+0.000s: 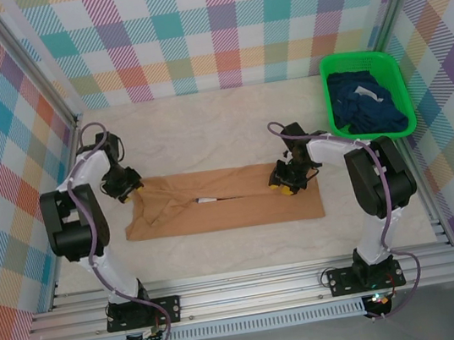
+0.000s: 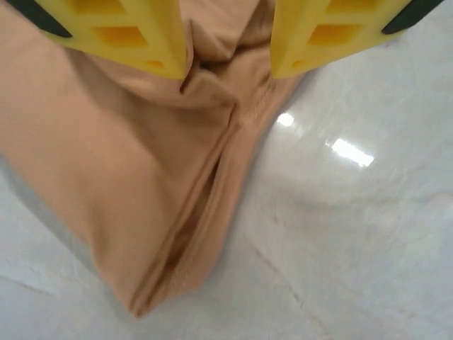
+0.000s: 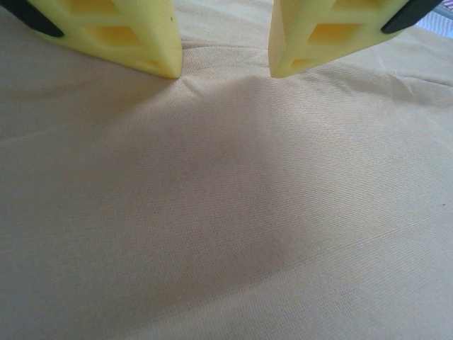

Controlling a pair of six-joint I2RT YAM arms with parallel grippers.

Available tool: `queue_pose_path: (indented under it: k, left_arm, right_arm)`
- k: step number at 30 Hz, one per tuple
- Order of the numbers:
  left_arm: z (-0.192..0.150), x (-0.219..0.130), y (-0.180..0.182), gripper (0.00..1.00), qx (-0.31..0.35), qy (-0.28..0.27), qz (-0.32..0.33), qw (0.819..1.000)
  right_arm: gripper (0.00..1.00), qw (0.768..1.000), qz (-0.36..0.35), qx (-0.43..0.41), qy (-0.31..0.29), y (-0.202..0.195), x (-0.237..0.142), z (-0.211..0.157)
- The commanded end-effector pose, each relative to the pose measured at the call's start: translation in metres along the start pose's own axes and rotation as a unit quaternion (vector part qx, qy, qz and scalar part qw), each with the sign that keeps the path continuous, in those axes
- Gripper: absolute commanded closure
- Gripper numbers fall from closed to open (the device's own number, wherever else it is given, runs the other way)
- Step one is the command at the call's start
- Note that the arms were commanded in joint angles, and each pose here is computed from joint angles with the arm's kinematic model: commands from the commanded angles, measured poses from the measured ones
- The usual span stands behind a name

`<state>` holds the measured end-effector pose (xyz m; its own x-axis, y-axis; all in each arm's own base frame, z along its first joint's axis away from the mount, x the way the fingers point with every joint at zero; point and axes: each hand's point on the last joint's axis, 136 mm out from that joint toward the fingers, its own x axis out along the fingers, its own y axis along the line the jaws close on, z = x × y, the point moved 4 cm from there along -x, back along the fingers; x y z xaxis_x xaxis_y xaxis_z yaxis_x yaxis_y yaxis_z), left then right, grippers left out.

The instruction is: Fold and stack the t-shirts

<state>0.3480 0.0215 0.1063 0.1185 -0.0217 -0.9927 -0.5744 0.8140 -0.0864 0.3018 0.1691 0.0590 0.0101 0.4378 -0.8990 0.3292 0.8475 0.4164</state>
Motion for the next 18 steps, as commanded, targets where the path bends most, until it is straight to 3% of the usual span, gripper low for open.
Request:
queue_pose_path:
  k: [1, 5, 9, 18]
  left_arm:
    - [-0.023, -0.035, -0.021, 0.64, 0.033, -0.037, -0.046, 0.998]
    - [-0.056, -0.024, -0.06, 0.67, 0.089, 0.003, -0.14, 0.986]
    - [-0.073, -0.005, -0.071, 0.67, 0.133, 0.036, -0.137, 0.981]
    - [-0.084, 0.025, -0.08, 0.67, 0.191, 0.056, -0.104, 0.975]
  right_arm:
    - [0.62, 1.0, -0.012, 0.002, 0.015, -0.005, 0.004, -0.007]
    - [0.62, 1.0, -0.012, 0.001, 0.017, -0.004, 0.004, -0.007]
    - [0.62, 1.0, -0.012, 0.001, 0.016, -0.003, 0.003, -0.006]
    - [0.62, 1.0, -0.01, 0.004, 0.017, -0.006, 0.005, -0.009]
